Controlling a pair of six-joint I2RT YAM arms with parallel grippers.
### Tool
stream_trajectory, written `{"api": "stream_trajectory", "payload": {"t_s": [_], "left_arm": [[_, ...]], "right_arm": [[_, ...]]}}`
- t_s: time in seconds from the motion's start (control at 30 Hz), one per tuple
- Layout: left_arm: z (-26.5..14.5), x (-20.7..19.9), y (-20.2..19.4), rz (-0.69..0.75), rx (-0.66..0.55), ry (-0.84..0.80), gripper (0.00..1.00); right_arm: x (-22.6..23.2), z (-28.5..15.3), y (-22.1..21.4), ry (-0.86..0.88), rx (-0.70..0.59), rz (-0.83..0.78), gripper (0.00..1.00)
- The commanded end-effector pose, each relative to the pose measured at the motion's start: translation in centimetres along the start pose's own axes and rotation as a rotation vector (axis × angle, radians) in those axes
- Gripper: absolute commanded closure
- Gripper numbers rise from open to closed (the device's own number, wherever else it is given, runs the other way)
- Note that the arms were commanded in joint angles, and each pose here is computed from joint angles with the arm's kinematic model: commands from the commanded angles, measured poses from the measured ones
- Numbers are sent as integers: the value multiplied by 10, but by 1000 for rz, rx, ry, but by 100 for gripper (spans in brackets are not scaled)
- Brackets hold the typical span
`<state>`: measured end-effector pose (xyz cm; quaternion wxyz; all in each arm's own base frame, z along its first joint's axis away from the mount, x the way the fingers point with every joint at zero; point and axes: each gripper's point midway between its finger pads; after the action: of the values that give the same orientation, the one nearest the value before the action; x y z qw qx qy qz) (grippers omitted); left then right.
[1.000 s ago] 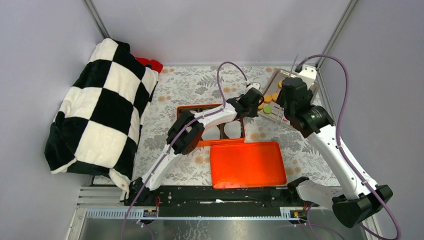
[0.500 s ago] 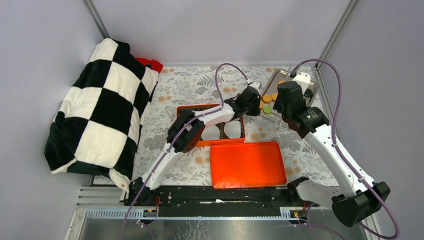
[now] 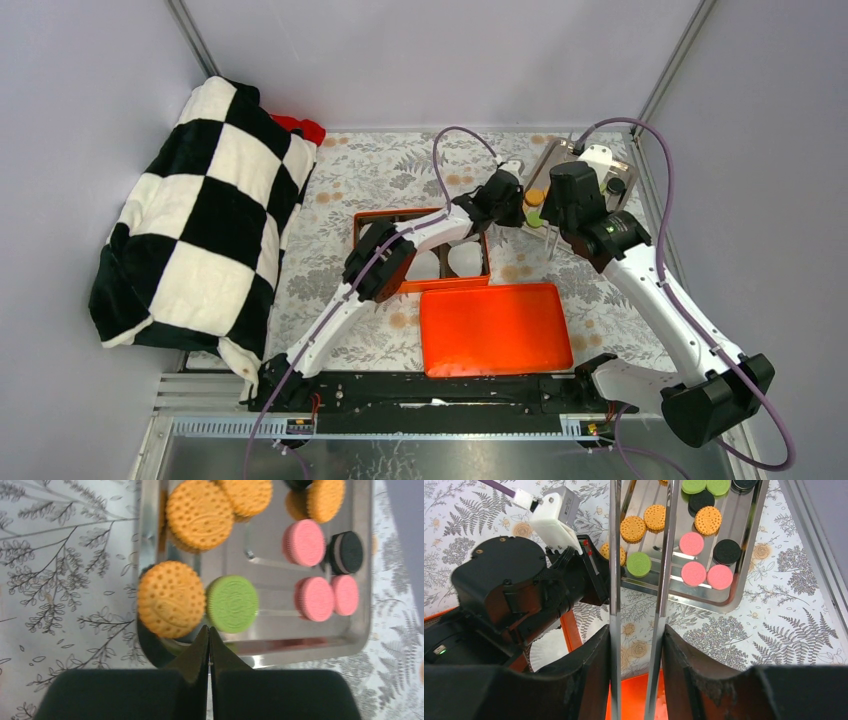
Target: Pack the cookies
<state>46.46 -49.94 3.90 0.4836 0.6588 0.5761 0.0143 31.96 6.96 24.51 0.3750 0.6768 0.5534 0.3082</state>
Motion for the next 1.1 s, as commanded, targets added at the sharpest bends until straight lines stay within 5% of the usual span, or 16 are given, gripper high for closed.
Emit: {"api": "stream_trajectory", "payload": {"t_s": [0.0,0.33,0.83,1.07], "left_arm": [[12,30,-5,-21,8,60,100],[-2,88,-13,-118,33,217,100],[-95,150,-99,-227,210,458,100],[-113,110,-113,-192,281,354,100]], "right_arm": [[6,1,12,23,-43,36,57],[13,7,9,44,-30,31,56],[15,16,-3,44,11,-36,54],[15,17,-7,49,17,-34,54]]}}
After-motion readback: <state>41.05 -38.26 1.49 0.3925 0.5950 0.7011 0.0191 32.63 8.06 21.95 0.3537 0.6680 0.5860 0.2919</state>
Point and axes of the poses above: each gripper's point midway between its finger pads, its own z axis out along the fingers, its own x axis along the line the jaws close on, y = z × x, and after that the axes turned 5 degrees about -z, right-handed
